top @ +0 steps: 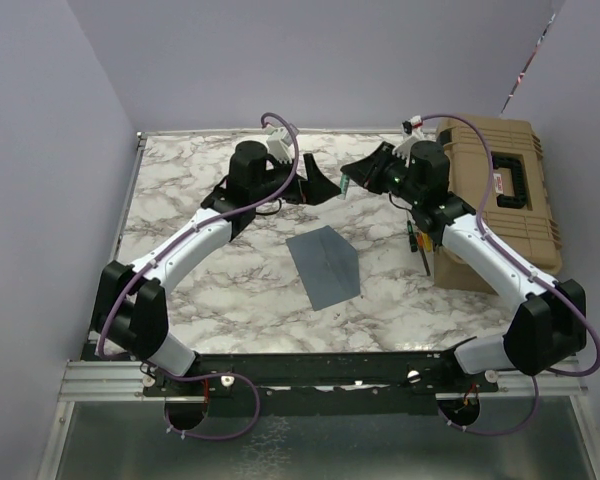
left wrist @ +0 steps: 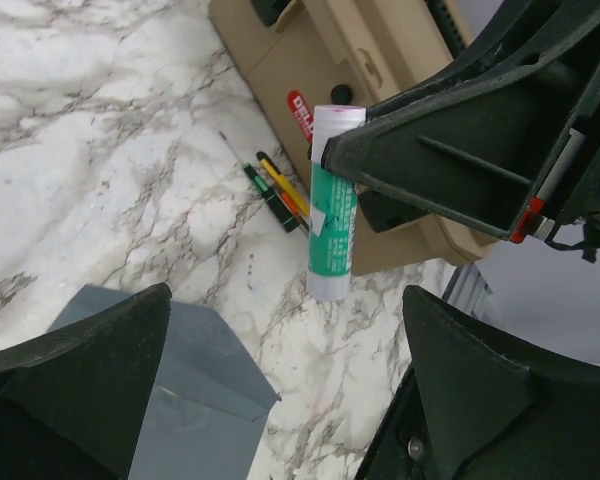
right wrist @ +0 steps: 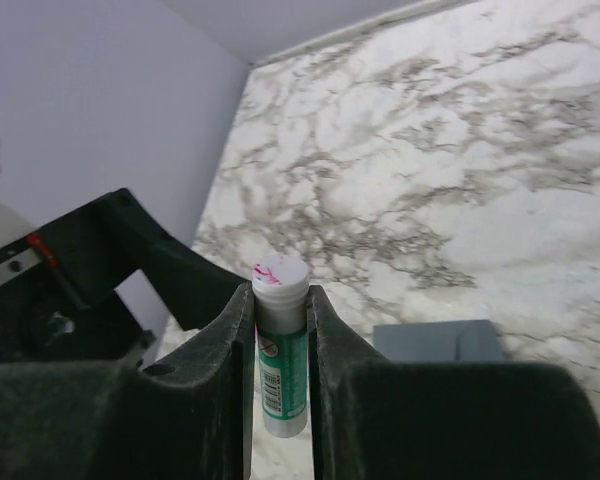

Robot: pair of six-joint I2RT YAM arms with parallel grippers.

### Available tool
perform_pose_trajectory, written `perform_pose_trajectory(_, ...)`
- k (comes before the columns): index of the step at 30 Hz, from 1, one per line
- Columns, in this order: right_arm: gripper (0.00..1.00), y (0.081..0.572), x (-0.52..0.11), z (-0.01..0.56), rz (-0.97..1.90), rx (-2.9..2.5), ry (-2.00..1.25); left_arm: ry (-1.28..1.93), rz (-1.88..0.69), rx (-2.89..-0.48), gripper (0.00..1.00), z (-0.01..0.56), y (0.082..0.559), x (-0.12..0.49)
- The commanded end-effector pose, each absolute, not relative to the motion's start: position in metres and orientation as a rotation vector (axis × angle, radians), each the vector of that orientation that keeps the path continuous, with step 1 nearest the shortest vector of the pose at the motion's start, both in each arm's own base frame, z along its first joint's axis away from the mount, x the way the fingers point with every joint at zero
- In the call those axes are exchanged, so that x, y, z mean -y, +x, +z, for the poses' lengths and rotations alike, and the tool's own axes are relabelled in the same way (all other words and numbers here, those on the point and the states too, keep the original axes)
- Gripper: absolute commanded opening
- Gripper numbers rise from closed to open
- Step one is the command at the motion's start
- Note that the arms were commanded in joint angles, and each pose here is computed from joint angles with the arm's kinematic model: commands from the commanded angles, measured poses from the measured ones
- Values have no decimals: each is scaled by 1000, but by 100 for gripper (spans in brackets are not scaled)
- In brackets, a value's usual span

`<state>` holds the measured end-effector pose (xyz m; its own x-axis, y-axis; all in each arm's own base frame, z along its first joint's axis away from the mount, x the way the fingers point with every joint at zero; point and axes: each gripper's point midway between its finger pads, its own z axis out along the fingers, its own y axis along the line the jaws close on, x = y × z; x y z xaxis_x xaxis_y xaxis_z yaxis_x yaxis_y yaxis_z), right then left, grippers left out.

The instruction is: Place the letter into the envelope and seal it

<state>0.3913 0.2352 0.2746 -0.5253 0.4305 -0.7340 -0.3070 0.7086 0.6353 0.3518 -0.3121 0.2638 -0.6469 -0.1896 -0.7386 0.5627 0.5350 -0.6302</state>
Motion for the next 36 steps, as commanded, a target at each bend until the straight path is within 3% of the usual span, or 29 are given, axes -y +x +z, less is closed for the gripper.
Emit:
perform_pose_trajectory(1,11,375,-264,326,1226,-1789,38,415,-1303,-1787,99,303,344,324)
perform_pose_trajectory(5,11,363,-271,328,1342,-1763,49,455,-1365,-1777,90,301,340,334)
perform_pose_trajectory(9,10,359,-272,325,1371,-1766,64,471,-1404,-1807,60,292,337,338)
perform_pose_trajectory(13,10,357,-273,318,1390,-1783,70,493,-1424,-1828,37,282,335,341)
perform_pose_trajectory(16,12,351,-275,314,1419,-1798,64,555,-1462,-1824,3,279,329,344)
perform_pose_trajectory(17,14,349,-276,315,1426,-1808,51,571,-1458,-1827,0,277,327,344)
perform_pose_trajectory(20,37,345,-273,310,1355,-1908,22,655,-1391,-1821,0,269,324,340)
perform_pose_trajectory(23,47,345,-261,297,1210,-2049,41,765,-1296,-1803,0,260,322,333)
perform_pose_trajectory(36,50,324,-263,283,1211,-2175,-59,939,-1126,-1687,0,266,313,318)
